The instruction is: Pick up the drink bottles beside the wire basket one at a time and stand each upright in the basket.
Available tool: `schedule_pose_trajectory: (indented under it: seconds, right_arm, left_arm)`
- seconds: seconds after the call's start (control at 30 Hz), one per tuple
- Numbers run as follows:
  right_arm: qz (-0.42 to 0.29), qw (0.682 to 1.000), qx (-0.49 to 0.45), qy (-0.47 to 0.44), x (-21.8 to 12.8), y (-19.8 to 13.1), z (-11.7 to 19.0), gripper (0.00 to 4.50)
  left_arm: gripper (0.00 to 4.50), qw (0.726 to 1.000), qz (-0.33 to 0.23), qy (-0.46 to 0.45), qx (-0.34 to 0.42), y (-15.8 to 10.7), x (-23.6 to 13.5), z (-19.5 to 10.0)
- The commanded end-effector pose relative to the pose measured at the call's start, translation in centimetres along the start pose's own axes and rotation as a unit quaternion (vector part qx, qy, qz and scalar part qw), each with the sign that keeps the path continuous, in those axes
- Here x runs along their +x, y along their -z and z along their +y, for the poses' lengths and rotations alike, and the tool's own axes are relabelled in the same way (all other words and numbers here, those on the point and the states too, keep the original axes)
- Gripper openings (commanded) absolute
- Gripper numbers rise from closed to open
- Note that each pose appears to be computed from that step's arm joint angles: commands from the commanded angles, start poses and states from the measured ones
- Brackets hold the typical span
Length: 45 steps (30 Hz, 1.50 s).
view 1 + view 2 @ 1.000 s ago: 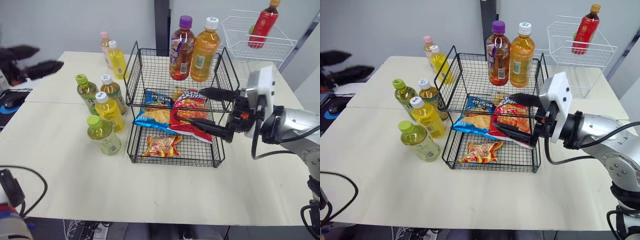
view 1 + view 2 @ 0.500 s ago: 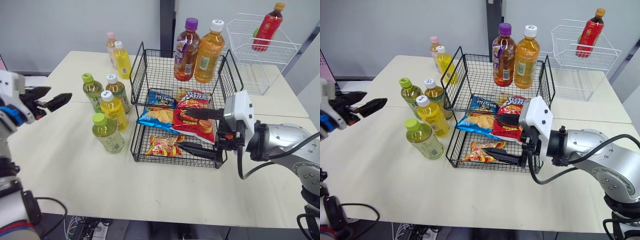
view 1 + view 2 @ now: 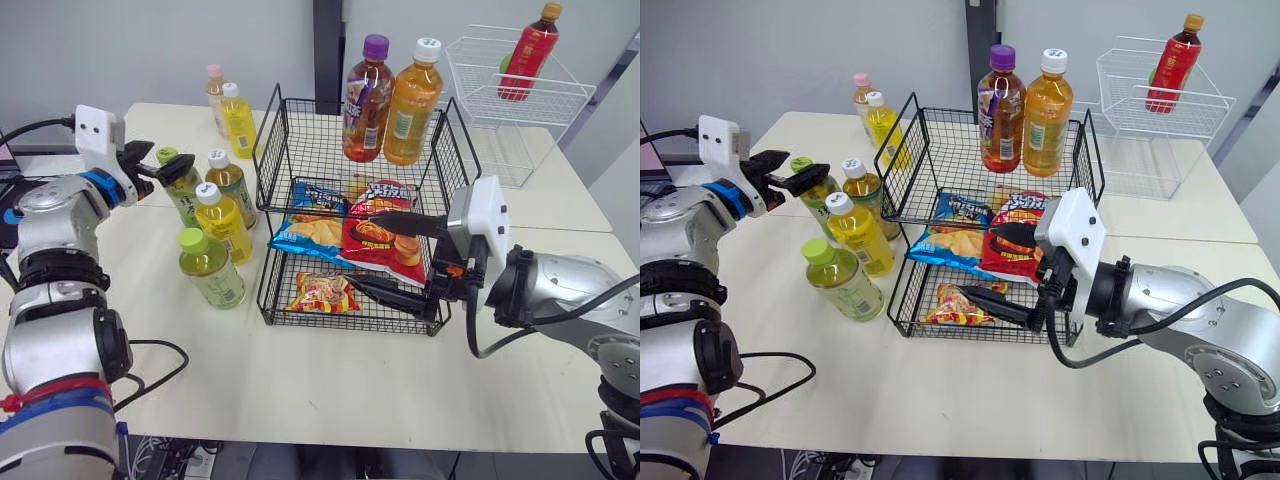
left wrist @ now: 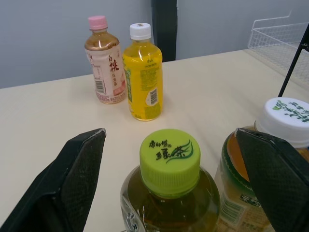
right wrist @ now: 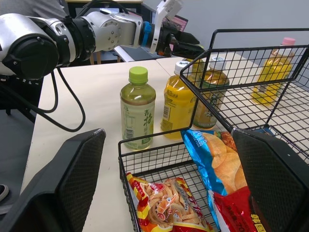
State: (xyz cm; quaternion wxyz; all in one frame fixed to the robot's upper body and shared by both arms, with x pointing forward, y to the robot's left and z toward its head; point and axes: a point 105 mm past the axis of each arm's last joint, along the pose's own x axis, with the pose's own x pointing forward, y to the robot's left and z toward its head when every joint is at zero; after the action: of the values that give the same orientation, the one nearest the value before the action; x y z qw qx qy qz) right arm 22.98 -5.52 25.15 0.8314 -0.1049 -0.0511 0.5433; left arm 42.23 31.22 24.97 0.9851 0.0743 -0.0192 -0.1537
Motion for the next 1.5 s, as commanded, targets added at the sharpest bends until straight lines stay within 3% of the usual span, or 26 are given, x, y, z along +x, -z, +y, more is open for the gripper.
schedule_pose_trajectory:
  seconds: [0.03,0.3,0.37,0.6,0.73,1.13,1.5]
  right_arm:
    - [-0.018,1.000,-0.014,0.005,-0.4,-1.0,0.4,4.50]
    - [-0.023,1.000,-0.015,0.013,-0.4,-1.2,0.3,4.50]
    - [-0.025,0.999,-0.015,0.015,-0.4,-1.3,0.2,4.50]
    - [-0.031,0.999,-0.017,0.016,-0.4,-1.4,0.2,4.50]
    - [-0.034,0.999,-0.017,0.019,-0.3,-1.5,0.2,4.50]
    - [-0.035,0.998,-0.025,0.045,-2.4,-2.3,-1.5,4.50]
    - [-0.037,0.997,-0.024,0.056,-2.7,-2.3,-1.7,4.50]
  left_arm:
    - [4.07,1.000,-0.020,-0.007,0.022,-1.7,0.4,0.1]
    - [1.69,1.000,-0.015,-0.002,0.008,-1.2,0.4,0.0]
    - [1.28,1.000,-0.013,-0.002,0.007,-1.1,0.4,0.0]
    - [1.29,1.000,-0.026,0.002,0.002,-1.8,-0.1,0.3]
    - [1.29,0.999,-0.049,0.018,0.016,-4.2,-0.5,0.3]
    - [1.29,0.987,-0.077,0.103,0.094,-15.1,-2.9,-2.5]
    - [1.29,0.959,-0.156,0.196,0.130,-24.8,-2.2,-8.6]
